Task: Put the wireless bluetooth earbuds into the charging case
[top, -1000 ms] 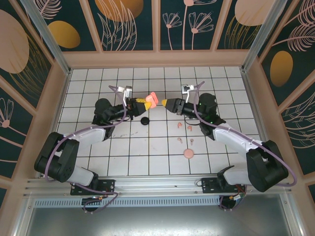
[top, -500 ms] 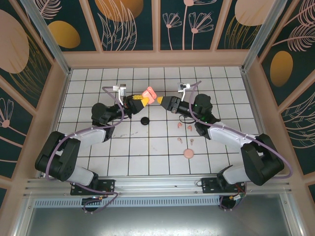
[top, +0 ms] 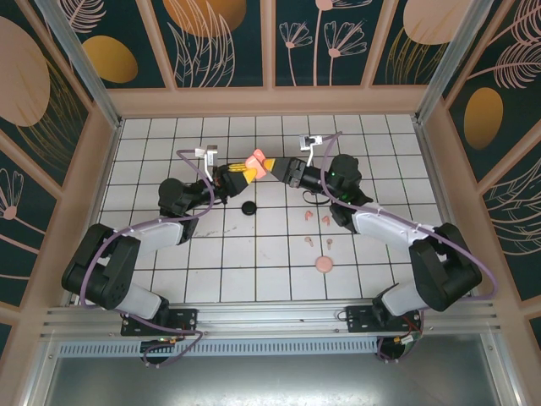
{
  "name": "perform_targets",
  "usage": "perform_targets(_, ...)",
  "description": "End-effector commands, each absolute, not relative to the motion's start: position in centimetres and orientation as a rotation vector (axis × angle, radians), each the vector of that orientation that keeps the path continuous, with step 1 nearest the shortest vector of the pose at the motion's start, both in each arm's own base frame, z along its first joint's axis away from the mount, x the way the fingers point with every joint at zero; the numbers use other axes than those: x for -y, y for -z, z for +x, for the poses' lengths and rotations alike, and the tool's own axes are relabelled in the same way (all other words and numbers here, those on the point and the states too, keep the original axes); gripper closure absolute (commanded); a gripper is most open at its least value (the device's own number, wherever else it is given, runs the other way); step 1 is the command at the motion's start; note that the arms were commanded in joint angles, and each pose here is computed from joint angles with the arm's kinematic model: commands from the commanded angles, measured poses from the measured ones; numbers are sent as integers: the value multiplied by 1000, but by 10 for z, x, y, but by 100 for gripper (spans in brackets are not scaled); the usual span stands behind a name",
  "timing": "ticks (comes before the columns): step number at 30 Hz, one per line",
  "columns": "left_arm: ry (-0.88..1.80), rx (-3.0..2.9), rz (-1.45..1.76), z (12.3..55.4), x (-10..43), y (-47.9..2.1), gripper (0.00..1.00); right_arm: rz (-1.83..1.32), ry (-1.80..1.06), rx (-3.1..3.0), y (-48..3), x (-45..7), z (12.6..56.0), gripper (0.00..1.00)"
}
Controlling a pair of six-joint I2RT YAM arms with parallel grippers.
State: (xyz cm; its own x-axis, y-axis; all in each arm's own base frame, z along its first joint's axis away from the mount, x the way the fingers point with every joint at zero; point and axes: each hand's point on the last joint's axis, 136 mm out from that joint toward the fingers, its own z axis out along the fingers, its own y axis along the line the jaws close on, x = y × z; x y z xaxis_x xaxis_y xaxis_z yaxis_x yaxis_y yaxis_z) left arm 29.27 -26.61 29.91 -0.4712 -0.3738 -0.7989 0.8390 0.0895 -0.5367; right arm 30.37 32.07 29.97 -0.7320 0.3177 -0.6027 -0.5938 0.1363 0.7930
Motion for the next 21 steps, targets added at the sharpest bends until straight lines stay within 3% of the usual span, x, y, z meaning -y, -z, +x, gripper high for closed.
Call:
perform_targets(1,1577,-1336,515,289,265,-308,100,-337,-1709,-1645,-322,-328,299,62)
perform_targets(21,1581,-1366,496,294,272,-302,100,-363,-1699,-1634,-330,-329,297,93)
